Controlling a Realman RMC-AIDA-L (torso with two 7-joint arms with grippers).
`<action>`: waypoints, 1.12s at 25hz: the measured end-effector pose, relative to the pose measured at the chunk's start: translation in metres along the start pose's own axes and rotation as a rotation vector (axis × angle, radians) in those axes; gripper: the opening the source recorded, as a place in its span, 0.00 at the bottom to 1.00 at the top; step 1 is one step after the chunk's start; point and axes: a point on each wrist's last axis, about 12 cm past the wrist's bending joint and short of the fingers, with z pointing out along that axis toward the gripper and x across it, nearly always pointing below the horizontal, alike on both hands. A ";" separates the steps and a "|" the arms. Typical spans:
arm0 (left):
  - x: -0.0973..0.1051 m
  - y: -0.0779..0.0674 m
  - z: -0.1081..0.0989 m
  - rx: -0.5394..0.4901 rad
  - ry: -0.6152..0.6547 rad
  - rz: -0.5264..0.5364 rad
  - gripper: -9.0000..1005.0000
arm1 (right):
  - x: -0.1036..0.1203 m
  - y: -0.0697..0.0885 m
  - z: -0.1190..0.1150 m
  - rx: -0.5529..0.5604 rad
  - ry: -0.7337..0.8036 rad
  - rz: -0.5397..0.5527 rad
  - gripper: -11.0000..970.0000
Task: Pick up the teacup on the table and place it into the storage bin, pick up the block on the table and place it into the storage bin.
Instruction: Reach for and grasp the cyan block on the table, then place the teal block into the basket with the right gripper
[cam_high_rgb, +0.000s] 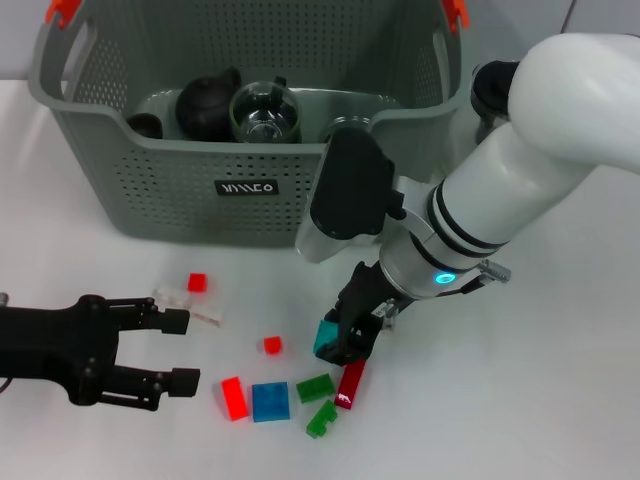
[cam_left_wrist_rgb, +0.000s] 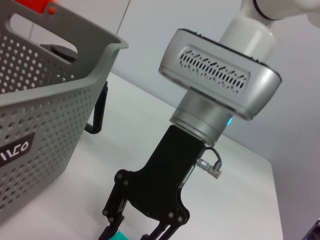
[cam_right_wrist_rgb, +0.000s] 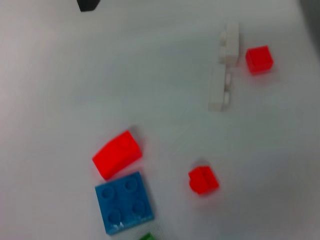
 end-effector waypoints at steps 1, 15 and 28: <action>0.000 0.000 0.000 0.002 0.000 0.000 0.87 | -0.001 0.000 -0.002 -0.003 -0.008 -0.001 0.44; -0.001 -0.001 -0.003 0.003 -0.005 -0.002 0.87 | -0.045 -0.013 -0.100 -0.008 -0.281 -0.009 0.44; -0.004 0.000 0.000 0.017 0.003 0.021 0.87 | -0.051 -0.081 -0.153 0.274 -0.407 0.162 0.44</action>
